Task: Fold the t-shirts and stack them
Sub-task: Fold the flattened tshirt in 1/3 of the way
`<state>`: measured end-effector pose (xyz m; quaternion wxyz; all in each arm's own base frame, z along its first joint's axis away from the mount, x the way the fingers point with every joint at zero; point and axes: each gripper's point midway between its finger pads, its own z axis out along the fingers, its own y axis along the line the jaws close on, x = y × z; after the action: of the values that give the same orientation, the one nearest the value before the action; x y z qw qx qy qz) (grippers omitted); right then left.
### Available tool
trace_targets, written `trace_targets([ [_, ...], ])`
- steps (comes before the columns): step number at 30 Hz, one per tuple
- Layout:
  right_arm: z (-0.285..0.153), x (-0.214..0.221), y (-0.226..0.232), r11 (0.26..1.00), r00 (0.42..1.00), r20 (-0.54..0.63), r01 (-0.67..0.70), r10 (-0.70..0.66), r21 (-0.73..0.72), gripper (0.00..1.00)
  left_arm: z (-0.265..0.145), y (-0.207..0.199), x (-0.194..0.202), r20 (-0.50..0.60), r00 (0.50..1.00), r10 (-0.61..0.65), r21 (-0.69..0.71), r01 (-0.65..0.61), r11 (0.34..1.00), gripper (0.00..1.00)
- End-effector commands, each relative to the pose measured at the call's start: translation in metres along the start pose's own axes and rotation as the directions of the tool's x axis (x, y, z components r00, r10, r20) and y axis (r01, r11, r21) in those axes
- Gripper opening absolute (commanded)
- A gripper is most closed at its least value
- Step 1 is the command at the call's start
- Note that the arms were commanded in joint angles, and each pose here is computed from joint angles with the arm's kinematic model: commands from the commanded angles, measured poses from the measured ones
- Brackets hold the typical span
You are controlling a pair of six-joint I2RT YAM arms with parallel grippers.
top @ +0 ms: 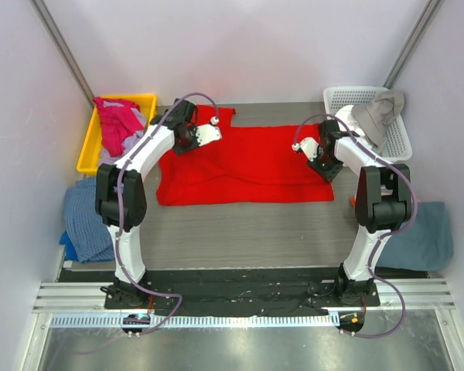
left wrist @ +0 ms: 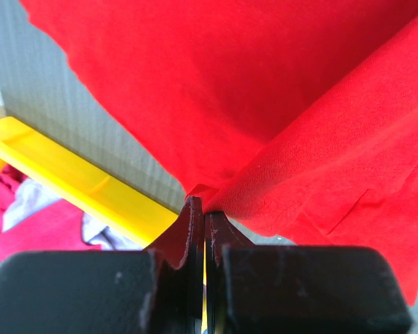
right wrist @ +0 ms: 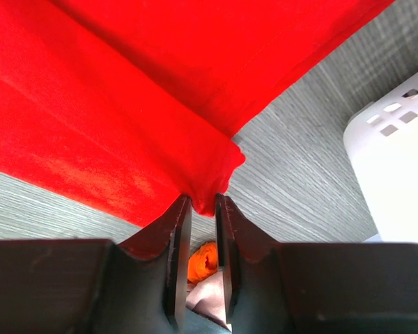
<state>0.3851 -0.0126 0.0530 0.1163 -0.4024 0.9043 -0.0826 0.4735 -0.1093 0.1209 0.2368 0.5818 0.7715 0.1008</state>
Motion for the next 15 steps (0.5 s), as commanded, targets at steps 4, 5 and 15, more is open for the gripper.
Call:
trace_targets([
  [4,-0.018,-0.006,-0.01,0.998,0.999,0.039,-0.007,0.005,0.066,0.31,-0.005,0.028,-0.015,0.032,0.999,-0.007,-0.084,0.01,0.996,0.0],
  [5,-0.018,-0.006,-0.01,0.998,0.999,0.04,-0.007,0.005,0.067,0.31,-0.005,0.028,-0.015,0.029,1.0,-0.006,-0.084,0.008,0.996,0.0],
  [15,-0.017,-0.005,-0.009,0.998,0.999,0.034,-0.005,0.003,0.065,0.32,0.004,0.023,-0.01,0.014,1.0,-0.017,-0.089,0.018,0.996,0.25],
])
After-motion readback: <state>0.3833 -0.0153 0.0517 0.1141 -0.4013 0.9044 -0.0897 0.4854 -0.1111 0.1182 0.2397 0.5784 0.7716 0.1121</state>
